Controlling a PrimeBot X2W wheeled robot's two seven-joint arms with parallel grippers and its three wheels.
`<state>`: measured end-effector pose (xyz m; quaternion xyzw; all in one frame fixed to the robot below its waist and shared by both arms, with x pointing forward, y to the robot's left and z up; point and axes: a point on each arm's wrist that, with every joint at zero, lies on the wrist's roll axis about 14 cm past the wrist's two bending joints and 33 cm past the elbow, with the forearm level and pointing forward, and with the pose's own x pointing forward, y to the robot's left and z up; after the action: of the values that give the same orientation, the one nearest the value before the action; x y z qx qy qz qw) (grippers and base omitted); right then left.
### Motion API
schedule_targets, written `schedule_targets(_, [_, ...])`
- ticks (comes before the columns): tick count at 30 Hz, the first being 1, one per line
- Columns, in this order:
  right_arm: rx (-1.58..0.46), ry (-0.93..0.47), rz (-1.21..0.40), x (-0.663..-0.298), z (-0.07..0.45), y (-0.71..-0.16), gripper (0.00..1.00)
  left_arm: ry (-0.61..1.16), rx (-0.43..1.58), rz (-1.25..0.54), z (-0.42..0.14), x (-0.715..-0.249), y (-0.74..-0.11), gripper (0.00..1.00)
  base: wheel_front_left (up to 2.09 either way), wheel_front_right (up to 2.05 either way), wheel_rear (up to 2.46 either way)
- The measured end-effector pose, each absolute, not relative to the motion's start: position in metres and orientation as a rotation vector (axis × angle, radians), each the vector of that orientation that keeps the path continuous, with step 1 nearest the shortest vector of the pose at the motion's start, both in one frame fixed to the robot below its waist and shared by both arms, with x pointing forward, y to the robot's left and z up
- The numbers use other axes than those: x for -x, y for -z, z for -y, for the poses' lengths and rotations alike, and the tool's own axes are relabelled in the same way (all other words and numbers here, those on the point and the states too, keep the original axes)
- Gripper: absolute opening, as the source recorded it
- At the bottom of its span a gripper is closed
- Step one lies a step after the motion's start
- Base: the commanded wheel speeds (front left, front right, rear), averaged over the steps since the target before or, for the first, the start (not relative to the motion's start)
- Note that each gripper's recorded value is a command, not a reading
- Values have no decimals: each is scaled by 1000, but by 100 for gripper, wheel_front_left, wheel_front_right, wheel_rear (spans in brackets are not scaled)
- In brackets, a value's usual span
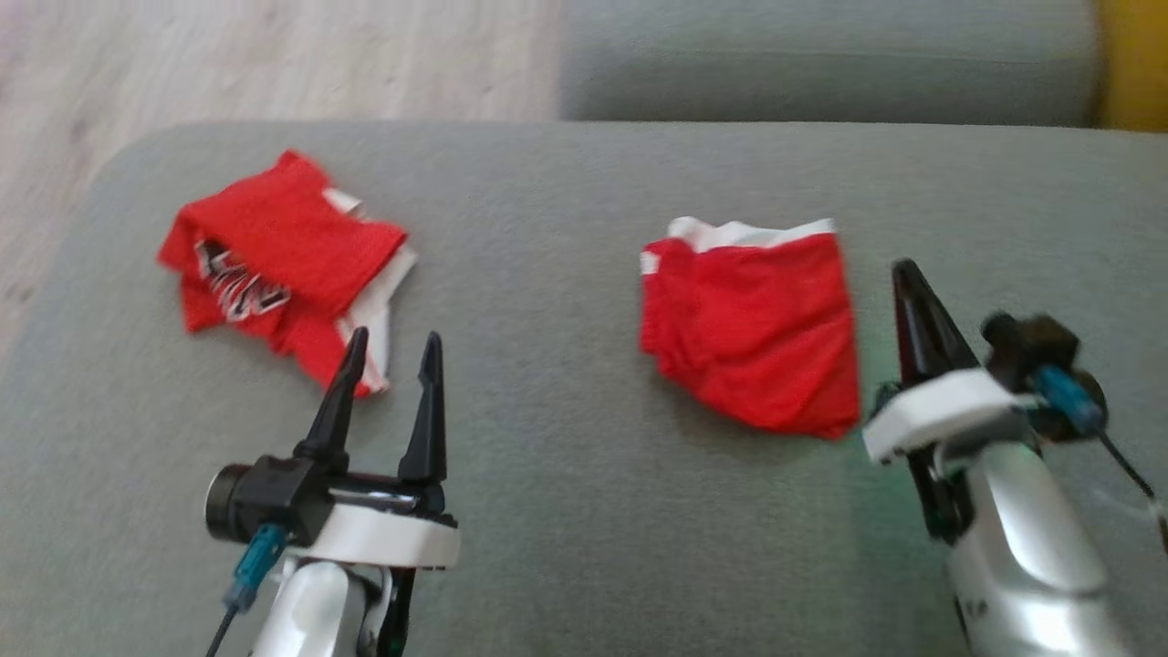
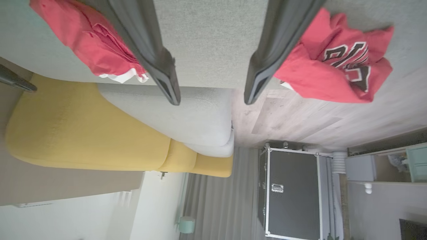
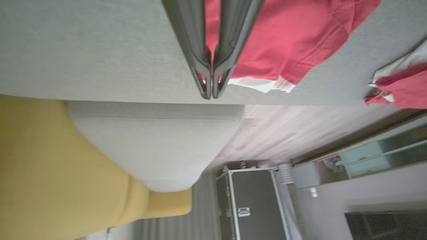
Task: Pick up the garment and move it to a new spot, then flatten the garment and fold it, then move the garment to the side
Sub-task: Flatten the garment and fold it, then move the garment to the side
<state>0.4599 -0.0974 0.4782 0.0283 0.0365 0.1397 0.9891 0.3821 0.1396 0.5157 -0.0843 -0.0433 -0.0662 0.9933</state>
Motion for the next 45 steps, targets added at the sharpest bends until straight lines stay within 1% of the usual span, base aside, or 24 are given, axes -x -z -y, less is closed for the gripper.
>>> schedule_targets(5, [-66, -164, -31, -430, 143, -485, 0, 192, 179, 96, -119, -383, -520, 100, 0, 0, 0])
schedule_targets(9, [-72, -112, -24, -405, 162, -483, 0, 227, 184, 92, -107, -380, -519, 100, 0, 0, 0])
schedule_targets(10, [-82, -96, -22, -400, 167, -483, 41, 235, 185, 88, -104, -379, -518, 100, 0, 0, 0])
schedule_targets(11, [-87, -84, -19, -397, 170, -483, 100, 242, 186, 86, -102, -378, -517, 100, 0, 0, 0])
schedule_targets(14, [-86, -70, 0, -391, 176, -488, 100, 253, 186, 85, -98, -377, -517, 100, 0, 0, 0])
schedule_targets(26, [-87, -75, 30, -390, 174, -498, 100, 255, 176, 92, -98, -376, -519, 100, 0, 0, 0])
schedule_targets(41, [-95, -81, 26, -393, 171, -496, 100, 248, 172, 86, -102, -374, -517, 100, 0, 0, 0])
schedule_targets(45, [-80, -90, -11, -395, 168, -484, 100, 237, 172, 78, -105, -373, -514, 100, 0, 0, 0])
